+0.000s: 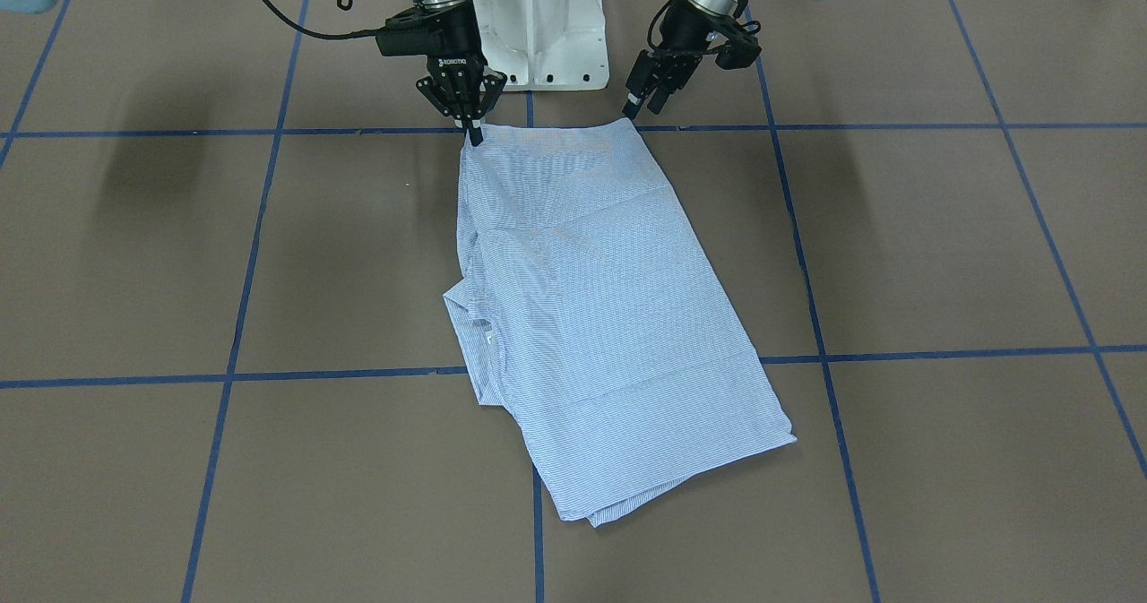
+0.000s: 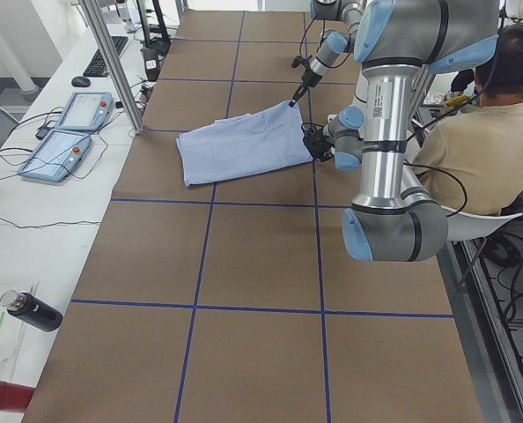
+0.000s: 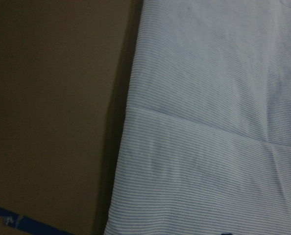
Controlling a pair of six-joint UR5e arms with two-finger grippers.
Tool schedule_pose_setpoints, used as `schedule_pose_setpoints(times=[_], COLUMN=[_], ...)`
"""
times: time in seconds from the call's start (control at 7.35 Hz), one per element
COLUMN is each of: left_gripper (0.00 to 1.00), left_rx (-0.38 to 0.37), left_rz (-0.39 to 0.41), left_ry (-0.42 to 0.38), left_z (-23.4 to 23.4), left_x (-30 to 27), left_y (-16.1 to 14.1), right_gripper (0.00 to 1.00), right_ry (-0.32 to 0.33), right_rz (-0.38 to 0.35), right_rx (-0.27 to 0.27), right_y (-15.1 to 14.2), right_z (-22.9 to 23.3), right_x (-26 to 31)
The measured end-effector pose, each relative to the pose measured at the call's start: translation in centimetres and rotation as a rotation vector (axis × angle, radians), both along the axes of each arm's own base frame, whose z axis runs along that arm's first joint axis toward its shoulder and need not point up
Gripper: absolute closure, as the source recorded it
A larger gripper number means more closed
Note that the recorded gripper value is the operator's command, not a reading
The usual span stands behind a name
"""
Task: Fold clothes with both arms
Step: 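Move the left gripper to the shirt's near edge beside the right gripper, then grasp the shirt's near edge with both grippers and lift it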
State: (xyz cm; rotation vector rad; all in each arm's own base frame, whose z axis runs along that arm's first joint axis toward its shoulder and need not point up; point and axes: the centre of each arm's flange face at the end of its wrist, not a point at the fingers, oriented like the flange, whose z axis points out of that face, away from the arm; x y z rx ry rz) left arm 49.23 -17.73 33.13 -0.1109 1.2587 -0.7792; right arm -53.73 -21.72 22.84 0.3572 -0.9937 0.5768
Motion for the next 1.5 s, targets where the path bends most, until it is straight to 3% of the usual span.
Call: schedule_pose_setpoints(times=[0.27,0.68,0.82,0.95,1.5], left_gripper=[0.43,0.42,0.61,0.98,1.0], left_rx=[-0.056,-0.057,-0.054,-0.055,-0.054], left_rz=[-0.021,-0.019,-0.016,-0.015,-0.014], left_ry=[-0.007,-0.014,-0.013,-0.013,-0.017], left_z=[0.4,0.6,0.4,0.4,0.5], left_x=[2.6,3.0,2.9,2.9,3.0], left_y=[0.2,0.3,0.3,0.4,0.6], right_gripper=[1.0,1.0,1.0,1.0,1.0], right_ry=[-0.001,-0.001,-0.001,-0.002,-0.003], right_rz=[0.001,0.005,0.006,0.006,0.008], right_rx=[0.001,0.004,0.004,0.005,0.006], right_y=[0.0,-0.1,-0.1,0.0,-0.1], right_z=[0.0,-0.1,-0.1,-0.1,-0.1], right_x=[0.0,0.0,0.0,0.1,0.1])
